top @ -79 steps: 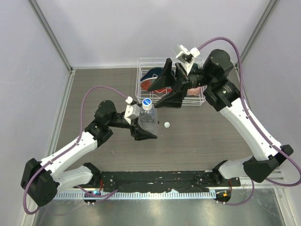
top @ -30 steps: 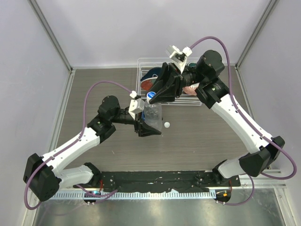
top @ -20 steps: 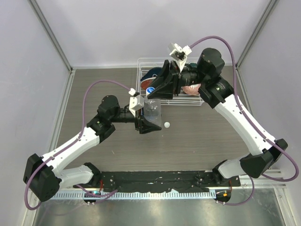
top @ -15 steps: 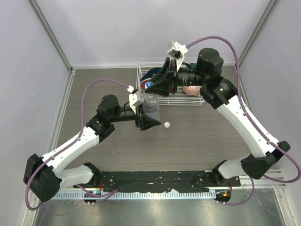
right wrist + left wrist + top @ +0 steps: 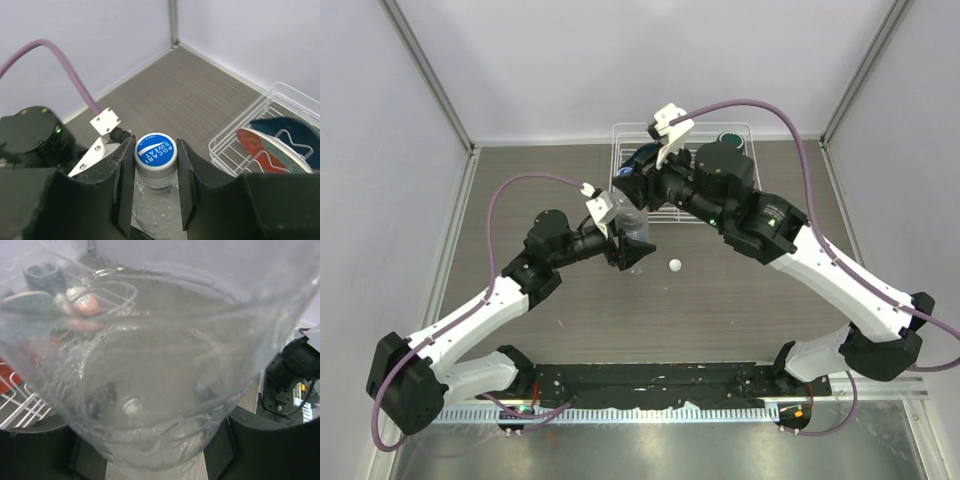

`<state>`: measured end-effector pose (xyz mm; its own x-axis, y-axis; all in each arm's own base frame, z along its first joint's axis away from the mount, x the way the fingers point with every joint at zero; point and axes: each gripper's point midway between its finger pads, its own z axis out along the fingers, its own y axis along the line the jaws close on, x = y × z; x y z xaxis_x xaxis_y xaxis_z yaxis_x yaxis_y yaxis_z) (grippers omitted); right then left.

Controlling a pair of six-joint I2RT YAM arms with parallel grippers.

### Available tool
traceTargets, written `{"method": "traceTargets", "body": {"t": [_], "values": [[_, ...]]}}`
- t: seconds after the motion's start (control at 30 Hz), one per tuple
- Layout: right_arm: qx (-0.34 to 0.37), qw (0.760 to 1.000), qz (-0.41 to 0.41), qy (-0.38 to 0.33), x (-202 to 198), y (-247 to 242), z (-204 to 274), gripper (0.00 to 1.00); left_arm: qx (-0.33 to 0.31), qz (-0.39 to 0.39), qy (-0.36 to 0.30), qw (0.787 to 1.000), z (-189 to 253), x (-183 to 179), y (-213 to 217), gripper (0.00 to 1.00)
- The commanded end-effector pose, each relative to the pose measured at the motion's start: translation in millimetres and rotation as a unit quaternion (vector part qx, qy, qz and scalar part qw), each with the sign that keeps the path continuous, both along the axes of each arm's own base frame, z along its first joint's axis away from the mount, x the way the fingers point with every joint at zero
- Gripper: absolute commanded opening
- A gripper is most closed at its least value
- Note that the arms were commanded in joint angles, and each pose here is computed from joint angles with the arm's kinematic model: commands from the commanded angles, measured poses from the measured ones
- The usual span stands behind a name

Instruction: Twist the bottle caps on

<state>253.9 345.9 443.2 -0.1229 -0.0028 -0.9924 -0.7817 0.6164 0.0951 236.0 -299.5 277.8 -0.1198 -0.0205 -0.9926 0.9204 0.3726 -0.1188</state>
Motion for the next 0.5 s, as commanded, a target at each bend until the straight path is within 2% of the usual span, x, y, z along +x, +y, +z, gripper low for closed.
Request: {"method": "traceTargets", "body": {"t": [0.0,0.1,0.17,0.4,0.43,0.47], "values": [[-0.077,0.982,-0.162,0.054,25.9,-6.3,-57.3,0.01,-0.056,0.033,-0.095,0.993,53.1,8.2,5.4,0.00],[-0.074,0.967,-0.234,0.064,30.2,-10.7,-58.1,0.01,-0.056,0.047,-0.096,0.993,51.6,12.6,7.6,0.00],[-0.100,0.954,-0.277,0.064,35.1,-11.2,-71.5,0.01,-0.056,0.057,-0.094,0.992,49.5,15.6,9.2,0.00],[-0.086,0.934,-0.345,0.041,39.1,-1.6,-57.0,0.01,-0.053,0.068,-0.091,0.992,45.0,18.0,11.8,0.00],[-0.083,0.934,-0.344,0.041,38.5,1.2,-55.0,0.03,-0.054,0.069,-0.091,0.992,45.2,18.0,12.1,0.00],[-0.085,0.935,-0.341,0.040,39.1,5.4,-55.5,0.09,-0.052,0.069,-0.090,0.992,43.2,18.2,11.9,0.00]]}}
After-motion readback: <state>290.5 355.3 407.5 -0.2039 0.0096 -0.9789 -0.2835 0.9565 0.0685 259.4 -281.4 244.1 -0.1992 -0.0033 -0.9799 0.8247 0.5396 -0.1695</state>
